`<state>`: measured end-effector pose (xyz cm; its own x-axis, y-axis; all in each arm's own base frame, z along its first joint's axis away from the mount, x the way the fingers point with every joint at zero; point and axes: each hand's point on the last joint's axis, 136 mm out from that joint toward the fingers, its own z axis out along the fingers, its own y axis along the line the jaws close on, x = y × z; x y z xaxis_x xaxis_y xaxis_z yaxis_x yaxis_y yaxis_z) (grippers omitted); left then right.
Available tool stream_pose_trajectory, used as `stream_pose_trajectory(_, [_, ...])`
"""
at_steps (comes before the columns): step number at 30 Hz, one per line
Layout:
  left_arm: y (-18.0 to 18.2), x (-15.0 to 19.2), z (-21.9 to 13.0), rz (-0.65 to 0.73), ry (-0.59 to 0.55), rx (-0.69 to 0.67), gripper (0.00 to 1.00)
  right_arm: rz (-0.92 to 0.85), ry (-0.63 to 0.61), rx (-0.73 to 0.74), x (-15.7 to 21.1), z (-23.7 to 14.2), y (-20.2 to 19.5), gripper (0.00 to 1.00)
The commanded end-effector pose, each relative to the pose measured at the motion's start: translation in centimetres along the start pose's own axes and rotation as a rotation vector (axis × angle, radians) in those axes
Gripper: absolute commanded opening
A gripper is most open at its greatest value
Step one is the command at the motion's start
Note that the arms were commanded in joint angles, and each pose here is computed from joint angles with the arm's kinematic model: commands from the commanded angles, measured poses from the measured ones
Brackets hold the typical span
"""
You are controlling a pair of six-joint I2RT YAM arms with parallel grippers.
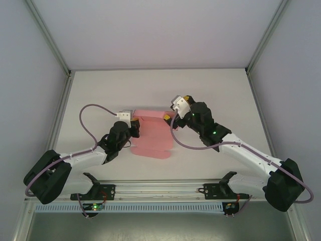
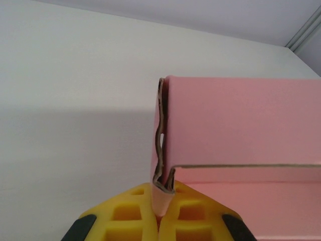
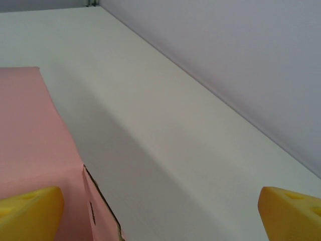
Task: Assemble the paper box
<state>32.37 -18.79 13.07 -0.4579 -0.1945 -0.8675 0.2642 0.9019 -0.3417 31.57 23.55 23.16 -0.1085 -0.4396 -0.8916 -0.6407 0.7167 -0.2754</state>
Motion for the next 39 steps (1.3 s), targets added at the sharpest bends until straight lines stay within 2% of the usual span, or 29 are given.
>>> stream_pose_trajectory(1, [-0.9, -2.3, 0.2, -0.045, -0.058, 0.04, 0.0, 0.033, -0.027, -0.049, -0.4, 0.6, 0.7, 0.98])
stream_pose_trajectory(12, [-2.8, -1.9, 1.3, -0.077, -0.027, 0.137, 0.0, 0.104, -0.145, -0.159, -2.3, 2.2, 2.8, 0.98])
stream_pose_trajectory(22, [-4.5, -2.5, 1.5, -0.108, -0.029, 0.222, 0.0, 0.174, -0.39, -0.061, -4.2, 1.1, 1.9, 0.98])
stream_pose_trajectory(28, [-5.0, -2.7, 2.0, -0.127, -0.022, 0.239, 0.0, 0.093, -0.399, 0.05, -3.8, 1.7, 2.6, 0.98])
stream_pose_trajectory(33, [-4.8, -2.7, 2.1, -0.144, -0.02, 0.229, 0.0, 0.125, -0.467, 0.087, -4.6, 1.2, 2.4, 0.98])
stream_pose_trajectory(39, [-3.3, -3.0, 1.8, -0.148, -0.038, 0.145, 0.0, 0.199, -0.35, 0.19, -3.0, 1.6, 0.4, 0.98])
